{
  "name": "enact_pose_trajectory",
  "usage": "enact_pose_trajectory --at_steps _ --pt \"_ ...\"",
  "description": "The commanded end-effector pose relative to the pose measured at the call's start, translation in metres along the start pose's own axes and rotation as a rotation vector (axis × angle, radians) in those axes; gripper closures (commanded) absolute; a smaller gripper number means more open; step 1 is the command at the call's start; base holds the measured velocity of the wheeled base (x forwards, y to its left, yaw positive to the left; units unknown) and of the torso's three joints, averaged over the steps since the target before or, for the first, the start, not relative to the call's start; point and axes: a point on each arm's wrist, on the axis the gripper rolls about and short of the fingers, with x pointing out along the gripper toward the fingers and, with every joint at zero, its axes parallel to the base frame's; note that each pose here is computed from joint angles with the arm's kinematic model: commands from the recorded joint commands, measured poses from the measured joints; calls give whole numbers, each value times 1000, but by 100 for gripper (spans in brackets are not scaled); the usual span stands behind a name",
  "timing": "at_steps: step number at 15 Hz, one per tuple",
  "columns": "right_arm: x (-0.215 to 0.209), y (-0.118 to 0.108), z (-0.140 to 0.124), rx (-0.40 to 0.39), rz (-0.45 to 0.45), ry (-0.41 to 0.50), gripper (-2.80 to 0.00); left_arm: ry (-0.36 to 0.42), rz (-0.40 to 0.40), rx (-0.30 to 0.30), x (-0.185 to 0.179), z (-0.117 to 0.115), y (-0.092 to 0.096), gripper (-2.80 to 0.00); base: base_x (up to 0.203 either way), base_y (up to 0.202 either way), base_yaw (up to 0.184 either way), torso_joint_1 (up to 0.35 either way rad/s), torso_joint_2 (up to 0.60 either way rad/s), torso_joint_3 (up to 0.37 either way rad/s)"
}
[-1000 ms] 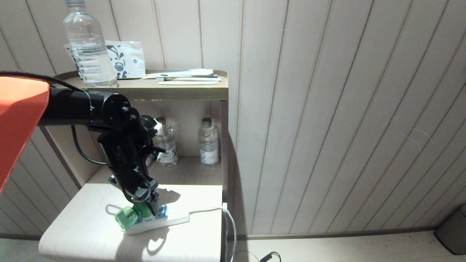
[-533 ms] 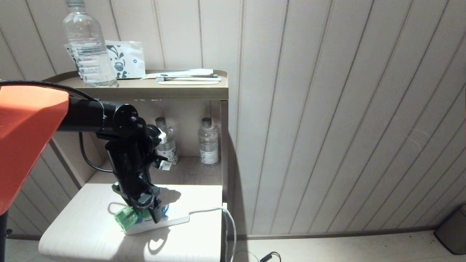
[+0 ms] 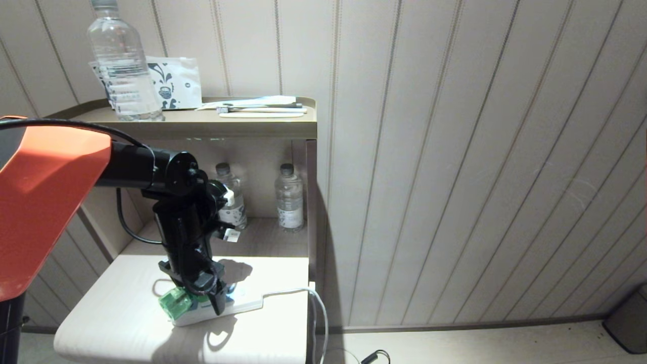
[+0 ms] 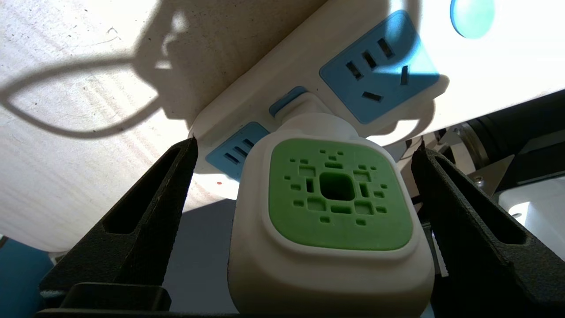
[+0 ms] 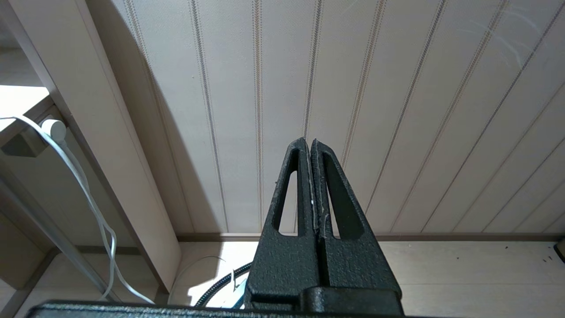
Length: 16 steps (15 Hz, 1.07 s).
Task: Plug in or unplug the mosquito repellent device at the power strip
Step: Insert the plug into the socket
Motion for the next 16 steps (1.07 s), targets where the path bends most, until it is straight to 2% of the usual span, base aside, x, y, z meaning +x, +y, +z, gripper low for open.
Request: enact_pose_trajectory --at_steps 1,3,7,16 --pt "0 0 0 0 0 0 0 15 -3 -1 4 1 0 -280 0 0 0 0 0 0" --pt "0 0 0 0 -1 0 0 -4 1 -13 8 3 1 -280 0 0 0 0 0 0" --pt "0 0 0 0 0 0 0 13 -7 -19 10 0 0 -280 0 0 0 0 0 0" --pt "0 0 0 0 -1 0 0 -119 3 -19 -26 -4 -1 -280 0 0 0 0 0 0"
